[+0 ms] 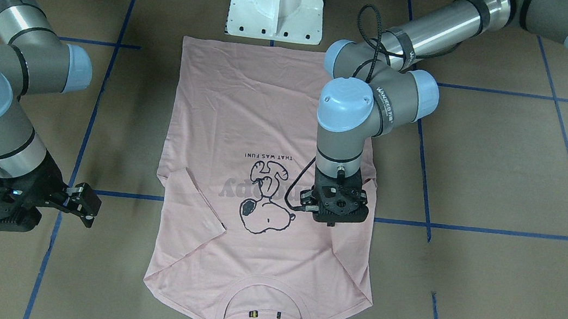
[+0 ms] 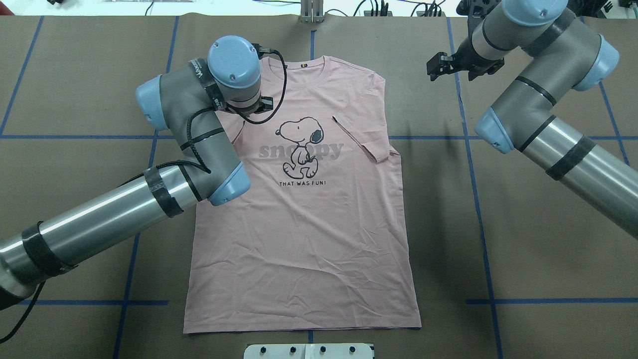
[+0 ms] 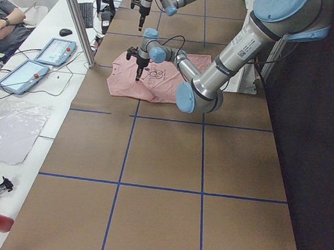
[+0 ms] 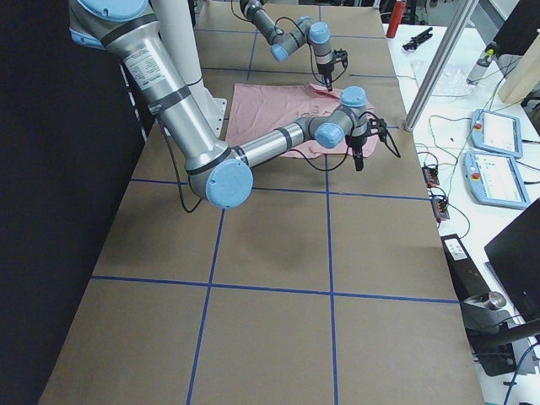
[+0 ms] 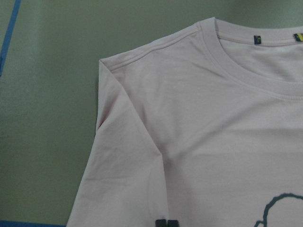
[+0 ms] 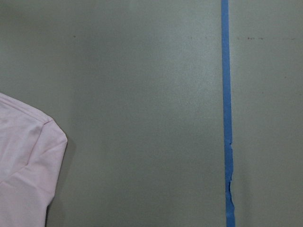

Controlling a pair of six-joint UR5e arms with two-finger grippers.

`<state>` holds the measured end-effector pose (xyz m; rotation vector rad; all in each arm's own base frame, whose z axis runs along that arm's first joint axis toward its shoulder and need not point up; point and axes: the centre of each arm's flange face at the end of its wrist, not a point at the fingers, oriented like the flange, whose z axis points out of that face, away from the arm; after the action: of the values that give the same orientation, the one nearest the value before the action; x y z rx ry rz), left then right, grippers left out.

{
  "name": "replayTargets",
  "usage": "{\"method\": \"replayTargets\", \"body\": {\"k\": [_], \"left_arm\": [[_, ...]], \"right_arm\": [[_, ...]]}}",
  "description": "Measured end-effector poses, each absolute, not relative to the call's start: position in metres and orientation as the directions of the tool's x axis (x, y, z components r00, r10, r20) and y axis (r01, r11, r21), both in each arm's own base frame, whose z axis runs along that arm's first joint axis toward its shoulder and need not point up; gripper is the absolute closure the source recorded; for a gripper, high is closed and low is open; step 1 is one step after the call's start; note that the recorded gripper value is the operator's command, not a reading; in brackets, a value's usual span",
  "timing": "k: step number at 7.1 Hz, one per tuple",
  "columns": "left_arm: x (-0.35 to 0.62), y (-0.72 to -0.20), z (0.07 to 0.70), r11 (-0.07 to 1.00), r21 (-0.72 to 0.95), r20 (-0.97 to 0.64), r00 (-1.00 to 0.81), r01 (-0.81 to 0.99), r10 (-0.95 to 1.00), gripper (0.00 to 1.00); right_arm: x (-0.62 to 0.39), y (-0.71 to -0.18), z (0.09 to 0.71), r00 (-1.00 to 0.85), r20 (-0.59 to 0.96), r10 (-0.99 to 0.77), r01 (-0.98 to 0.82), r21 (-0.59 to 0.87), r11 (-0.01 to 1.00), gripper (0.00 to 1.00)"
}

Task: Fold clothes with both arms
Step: 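Grasp the sleeve with the left gripper and fold it inward over the shirt, then move both grippers from the shoulders to the hem nearest the robot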

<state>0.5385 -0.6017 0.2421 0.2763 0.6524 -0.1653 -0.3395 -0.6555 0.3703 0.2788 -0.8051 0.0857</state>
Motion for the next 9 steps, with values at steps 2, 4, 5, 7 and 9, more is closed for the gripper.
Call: {"method": "replayTargets", "body": {"k": [2, 4, 5, 7, 9], "left_arm": [[0.547, -0.61, 0.238, 0.951, 0.22, -0.599, 0.799, 0.215, -0.042, 0.0], [0.534, -0.601, 0.224, 0.945, 0.299, -0.604, 0.794, 0.136, 0.077, 0.0], [0.515, -0.583, 0.221, 0.941, 0.318, -0.633, 0.764, 0.115, 0.121, 0.0], [0.466, -0.531, 0.222, 0.933, 0.345, -0.695, 0.696, 0.102, 0.18, 0.0], [0.432, -0.476, 0.23, 0.935, 0.338, -0.741, 0.643, 0.107, 0.194, 0.0]], "right_arm": [[-0.341, -0.655, 0.369, 0.691, 0.722, -0.031, -0.18, 0.214, 0.96, 0.0], [-0.347, -0.649, 0.361, 0.68, 0.733, -0.02, -0.192, 0.203, 0.96, 0.0], [-0.362, -0.634, 0.35, 0.666, 0.746, -0.003, -0.207, 0.189, 0.96, 0.0], [-0.403, -0.576, 0.315, 0.619, 0.785, 0.025, -0.24, 0.159, 0.958, 0.0], [-0.449, -0.469, 0.27, 0.585, 0.805, 0.094, -0.293, 0.102, 0.951, 0.0]]}}
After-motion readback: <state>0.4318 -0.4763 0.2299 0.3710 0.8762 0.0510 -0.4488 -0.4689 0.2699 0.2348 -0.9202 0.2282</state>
